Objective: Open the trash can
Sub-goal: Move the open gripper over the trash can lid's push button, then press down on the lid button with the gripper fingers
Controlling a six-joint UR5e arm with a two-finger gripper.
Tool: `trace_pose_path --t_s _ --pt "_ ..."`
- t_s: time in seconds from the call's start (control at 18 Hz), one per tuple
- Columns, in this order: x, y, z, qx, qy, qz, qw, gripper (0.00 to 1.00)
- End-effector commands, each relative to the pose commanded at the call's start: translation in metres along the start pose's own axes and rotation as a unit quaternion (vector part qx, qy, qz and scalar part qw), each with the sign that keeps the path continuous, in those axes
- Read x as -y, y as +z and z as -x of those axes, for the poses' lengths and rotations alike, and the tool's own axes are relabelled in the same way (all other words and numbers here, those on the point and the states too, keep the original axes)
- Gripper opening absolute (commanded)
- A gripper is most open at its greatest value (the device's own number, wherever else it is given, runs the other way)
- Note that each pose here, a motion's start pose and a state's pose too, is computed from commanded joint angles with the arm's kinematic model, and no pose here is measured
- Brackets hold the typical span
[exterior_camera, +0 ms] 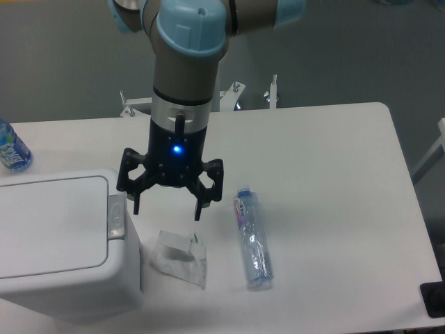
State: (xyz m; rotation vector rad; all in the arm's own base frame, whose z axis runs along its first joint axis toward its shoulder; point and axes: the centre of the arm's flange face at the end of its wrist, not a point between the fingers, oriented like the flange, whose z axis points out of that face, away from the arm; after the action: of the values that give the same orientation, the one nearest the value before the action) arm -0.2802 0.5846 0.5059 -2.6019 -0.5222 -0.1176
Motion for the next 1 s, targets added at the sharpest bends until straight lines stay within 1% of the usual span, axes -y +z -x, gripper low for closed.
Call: trace_pose_path --t_s 0.56,0.72,1.0 --pt "-0.004 0.011 -0.012 -0.007 0.003 0.010 0.9999 1.00" --pt "-0.003 0.013 -0.012 -0.006 -0.004 0.007 0.9999 1.00" --pt "-0.001 0.021 -0.015 -0.008 -0.003 0.007 0.9999 1.00"
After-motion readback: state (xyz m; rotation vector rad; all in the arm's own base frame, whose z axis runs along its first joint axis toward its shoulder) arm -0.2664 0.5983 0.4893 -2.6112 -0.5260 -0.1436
